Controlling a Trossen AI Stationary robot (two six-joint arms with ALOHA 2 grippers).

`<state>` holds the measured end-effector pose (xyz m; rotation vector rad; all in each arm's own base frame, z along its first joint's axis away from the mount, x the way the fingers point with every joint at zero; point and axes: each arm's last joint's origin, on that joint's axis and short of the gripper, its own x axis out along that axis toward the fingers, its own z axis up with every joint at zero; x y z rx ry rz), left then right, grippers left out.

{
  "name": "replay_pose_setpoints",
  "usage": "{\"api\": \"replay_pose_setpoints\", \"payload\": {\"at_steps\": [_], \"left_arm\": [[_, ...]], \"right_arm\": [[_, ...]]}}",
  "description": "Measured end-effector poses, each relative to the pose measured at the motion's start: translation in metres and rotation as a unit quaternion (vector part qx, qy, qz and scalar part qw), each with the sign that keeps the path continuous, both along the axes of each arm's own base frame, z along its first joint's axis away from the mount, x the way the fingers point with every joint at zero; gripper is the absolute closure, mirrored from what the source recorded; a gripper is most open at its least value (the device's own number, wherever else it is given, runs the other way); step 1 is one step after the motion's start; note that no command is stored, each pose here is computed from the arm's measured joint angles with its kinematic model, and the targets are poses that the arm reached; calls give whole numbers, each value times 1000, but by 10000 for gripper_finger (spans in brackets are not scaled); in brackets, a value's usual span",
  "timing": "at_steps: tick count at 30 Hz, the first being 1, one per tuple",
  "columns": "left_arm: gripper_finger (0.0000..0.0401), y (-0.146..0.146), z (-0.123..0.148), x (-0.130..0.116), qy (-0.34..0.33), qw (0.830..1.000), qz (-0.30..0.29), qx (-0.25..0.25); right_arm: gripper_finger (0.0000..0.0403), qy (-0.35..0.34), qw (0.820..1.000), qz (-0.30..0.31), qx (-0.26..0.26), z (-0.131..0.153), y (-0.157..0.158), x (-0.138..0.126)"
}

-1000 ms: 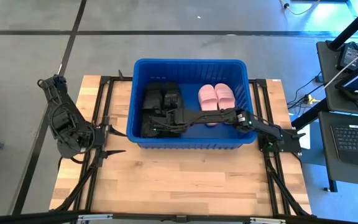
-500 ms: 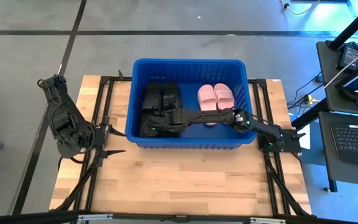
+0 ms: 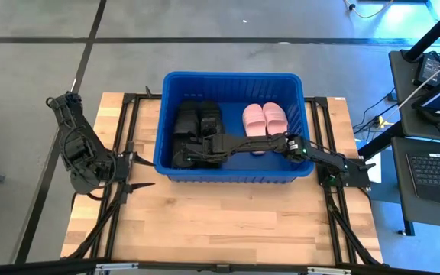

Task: Pick and place slides into bin
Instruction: Put the black slipper into the blue bin, then adjust the black slipper

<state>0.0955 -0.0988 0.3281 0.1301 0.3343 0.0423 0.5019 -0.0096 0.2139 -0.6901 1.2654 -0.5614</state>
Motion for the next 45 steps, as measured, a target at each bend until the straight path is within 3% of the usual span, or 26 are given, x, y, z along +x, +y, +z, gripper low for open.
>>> {"api": "replay_pose_setpoints", "payload": {"at_steps": [13, 17, 31, 45], "left_arm": [[141, 0, 0, 0, 0, 1000, 0, 0], [141, 0, 0, 0, 0, 1000, 1, 0], [141, 0, 0, 0, 0, 1000, 1, 1], [141, 0, 0, 0, 0, 1000, 0, 2]], "right_arm": [[273, -11, 1000, -9, 5, 0, 0, 0], [263, -20, 999, -1, 31, -1, 1, 2], [123, -32, 998, 6, 57, 3, 2, 4], [114, -73, 995, 3, 61, 42, 9, -9]]}}
